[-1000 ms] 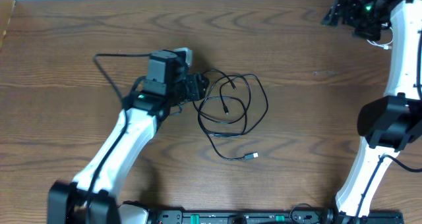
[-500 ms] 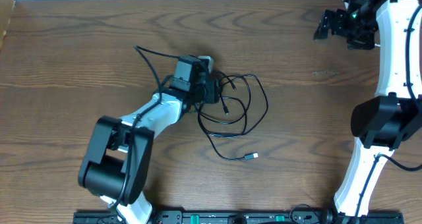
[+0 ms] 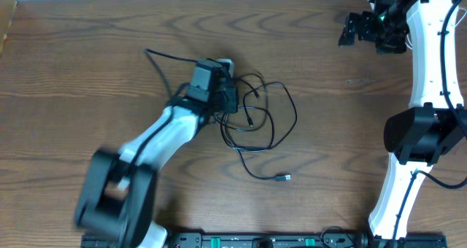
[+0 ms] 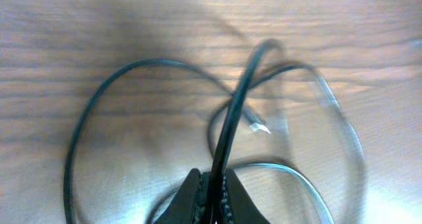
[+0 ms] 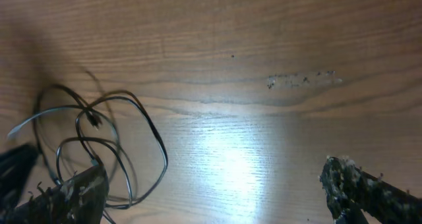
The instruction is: Untangle cables
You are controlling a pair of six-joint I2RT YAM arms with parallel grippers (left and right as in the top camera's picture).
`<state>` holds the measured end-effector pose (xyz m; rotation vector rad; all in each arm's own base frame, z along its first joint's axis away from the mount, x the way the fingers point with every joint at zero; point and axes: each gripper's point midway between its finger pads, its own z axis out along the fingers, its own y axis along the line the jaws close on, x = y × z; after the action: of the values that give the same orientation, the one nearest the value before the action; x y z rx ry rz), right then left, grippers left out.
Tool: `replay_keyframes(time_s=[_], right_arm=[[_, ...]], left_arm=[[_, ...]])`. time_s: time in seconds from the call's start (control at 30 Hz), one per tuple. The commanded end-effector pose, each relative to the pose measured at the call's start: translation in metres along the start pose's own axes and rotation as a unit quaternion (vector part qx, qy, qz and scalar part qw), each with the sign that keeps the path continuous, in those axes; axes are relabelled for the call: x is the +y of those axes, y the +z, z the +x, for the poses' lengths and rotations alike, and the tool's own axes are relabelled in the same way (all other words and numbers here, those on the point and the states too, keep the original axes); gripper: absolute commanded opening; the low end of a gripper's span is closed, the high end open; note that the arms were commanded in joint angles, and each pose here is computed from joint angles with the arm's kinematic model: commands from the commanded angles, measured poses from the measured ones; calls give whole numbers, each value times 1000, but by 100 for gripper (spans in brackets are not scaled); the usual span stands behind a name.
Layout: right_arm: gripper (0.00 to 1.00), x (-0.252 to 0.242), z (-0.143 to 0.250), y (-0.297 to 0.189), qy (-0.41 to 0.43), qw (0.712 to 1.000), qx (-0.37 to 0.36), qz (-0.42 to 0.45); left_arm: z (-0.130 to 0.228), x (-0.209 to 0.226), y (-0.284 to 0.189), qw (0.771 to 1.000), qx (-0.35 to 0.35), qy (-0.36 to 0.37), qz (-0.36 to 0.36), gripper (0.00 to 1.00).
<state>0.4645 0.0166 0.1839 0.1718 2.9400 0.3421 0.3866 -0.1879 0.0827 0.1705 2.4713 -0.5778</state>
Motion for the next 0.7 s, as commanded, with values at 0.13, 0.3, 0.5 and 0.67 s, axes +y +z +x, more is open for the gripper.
replay_keyframes(time_s=[0.13, 0.3, 0.5, 0.67], right_arm=[[99, 18, 4, 5, -41, 999, 10, -23], [99, 58, 16, 2, -133, 984, 21, -118], [99, 92, 29, -4, -182, 963, 29, -197], [99, 106, 34, -3, -208, 956, 31, -203]], left_arm=[[-73, -85, -171, 973, -190, 25, 126, 7], [-95, -103, -248, 942, -299, 34, 150, 8], [-128, -106, -322, 886, -436, -10, 159, 8], [-140, -108, -365, 845, -493, -69, 192, 7]])
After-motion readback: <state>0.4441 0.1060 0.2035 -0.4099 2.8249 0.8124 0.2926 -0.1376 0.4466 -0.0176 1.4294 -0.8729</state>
